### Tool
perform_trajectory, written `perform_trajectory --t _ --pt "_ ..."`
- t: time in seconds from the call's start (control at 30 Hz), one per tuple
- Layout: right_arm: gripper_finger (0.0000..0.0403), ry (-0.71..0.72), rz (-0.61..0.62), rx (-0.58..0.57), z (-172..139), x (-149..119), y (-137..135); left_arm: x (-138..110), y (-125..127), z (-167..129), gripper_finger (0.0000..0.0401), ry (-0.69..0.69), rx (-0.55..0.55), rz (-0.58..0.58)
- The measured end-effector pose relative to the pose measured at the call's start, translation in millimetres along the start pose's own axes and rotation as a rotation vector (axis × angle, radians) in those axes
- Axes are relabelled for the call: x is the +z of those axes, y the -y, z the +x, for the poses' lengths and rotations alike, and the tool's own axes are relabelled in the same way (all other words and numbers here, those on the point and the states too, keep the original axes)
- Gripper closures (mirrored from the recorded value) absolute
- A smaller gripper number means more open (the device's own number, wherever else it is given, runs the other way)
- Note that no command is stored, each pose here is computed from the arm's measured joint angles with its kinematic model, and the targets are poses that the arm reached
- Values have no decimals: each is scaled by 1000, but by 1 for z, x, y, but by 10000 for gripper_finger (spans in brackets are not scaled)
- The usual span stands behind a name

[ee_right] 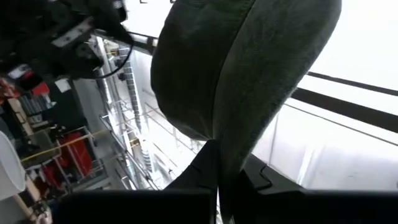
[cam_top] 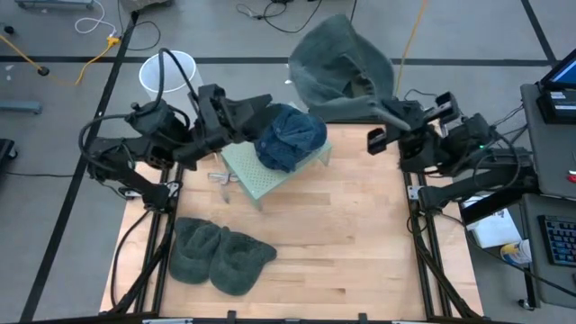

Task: Pick & Place hat
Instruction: Put the top green cap on the shelf

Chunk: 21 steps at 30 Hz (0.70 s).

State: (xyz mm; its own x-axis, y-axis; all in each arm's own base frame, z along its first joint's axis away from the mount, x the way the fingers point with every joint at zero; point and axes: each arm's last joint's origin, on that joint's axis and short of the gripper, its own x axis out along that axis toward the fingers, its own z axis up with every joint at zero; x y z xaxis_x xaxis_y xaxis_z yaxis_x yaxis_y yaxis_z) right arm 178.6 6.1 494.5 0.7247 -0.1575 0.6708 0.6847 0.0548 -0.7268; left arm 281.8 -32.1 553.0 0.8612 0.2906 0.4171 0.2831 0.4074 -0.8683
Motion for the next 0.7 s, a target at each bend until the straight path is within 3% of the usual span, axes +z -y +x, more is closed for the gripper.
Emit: perform_trajectory --t 0.7 --pt "397 -11 63 130 10 4 -33 8 2 5 93 -49 -103 -139"
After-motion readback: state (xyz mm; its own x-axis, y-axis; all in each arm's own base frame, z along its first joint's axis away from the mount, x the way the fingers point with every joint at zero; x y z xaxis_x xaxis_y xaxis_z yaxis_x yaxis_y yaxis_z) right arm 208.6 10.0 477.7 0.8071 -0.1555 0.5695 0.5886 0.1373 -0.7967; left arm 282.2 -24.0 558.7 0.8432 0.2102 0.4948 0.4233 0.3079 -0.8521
